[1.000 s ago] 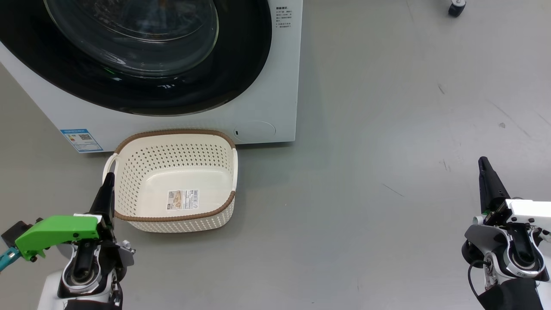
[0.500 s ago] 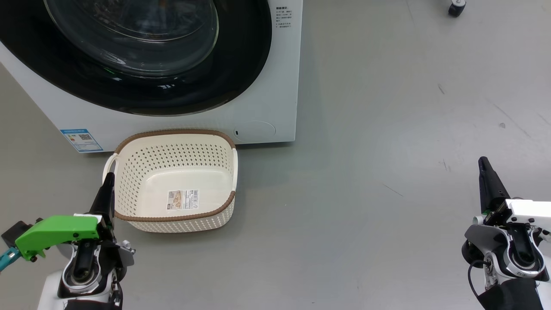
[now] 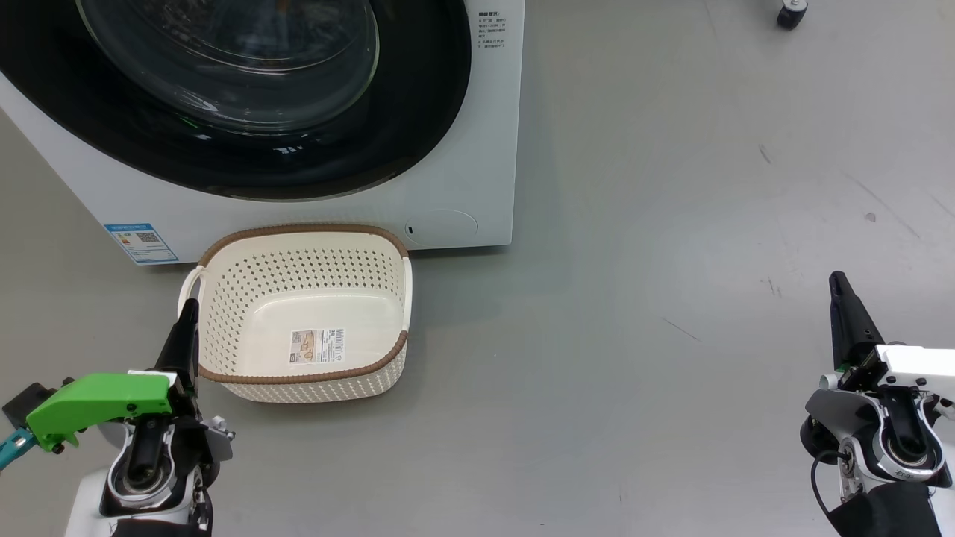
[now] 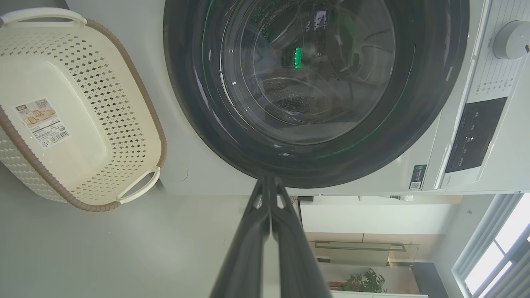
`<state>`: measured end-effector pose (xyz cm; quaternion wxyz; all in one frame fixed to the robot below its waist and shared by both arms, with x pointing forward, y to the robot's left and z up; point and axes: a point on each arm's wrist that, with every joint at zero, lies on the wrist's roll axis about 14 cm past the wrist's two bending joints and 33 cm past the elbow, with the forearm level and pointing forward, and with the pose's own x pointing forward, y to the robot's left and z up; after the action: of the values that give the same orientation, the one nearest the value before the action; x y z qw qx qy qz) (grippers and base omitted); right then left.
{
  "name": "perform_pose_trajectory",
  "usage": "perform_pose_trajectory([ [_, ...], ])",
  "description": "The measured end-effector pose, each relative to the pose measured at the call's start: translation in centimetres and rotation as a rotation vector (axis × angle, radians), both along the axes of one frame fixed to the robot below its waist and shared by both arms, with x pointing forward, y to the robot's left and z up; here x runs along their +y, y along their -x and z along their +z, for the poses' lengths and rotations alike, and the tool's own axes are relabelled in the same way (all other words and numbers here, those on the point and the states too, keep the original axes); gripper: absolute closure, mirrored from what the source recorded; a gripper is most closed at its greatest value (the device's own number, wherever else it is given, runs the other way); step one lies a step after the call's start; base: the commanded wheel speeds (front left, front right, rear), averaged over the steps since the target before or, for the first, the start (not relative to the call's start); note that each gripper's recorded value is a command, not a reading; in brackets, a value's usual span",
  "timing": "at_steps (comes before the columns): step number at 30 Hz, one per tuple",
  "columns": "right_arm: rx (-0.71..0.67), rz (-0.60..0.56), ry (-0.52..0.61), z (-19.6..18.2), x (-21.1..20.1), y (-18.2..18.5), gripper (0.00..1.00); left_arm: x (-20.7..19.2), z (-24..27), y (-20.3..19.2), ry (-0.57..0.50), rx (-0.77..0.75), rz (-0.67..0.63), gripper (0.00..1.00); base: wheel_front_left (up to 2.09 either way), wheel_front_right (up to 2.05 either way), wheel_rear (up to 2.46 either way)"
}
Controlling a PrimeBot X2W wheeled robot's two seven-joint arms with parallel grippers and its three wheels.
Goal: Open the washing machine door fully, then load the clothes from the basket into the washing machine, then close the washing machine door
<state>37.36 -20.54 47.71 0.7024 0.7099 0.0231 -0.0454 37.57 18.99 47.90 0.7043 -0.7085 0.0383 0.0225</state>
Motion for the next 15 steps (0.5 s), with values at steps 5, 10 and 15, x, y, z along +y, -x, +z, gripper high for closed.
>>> perform_pose_trajectory([
  [5,0.000,0.000,0.000,0.00,0.00,0.00,1.00,0.00,0.01,0.00,0.000,0.000,0.000,1.00,0.00,0.00,0.00],
  [10,0.000,0.000,0.000,0.00,0.00,0.00,1.00,0.00,0.01,0.00,0.000,0.000,0.000,1.00,0.00,0.00,0.00],
  [15,0.000,0.000,0.000,0.00,0.00,0.00,1.00,0.00,0.01,0.00,0.000,0.000,0.000,1.00,0.00,0.00,0.00],
])
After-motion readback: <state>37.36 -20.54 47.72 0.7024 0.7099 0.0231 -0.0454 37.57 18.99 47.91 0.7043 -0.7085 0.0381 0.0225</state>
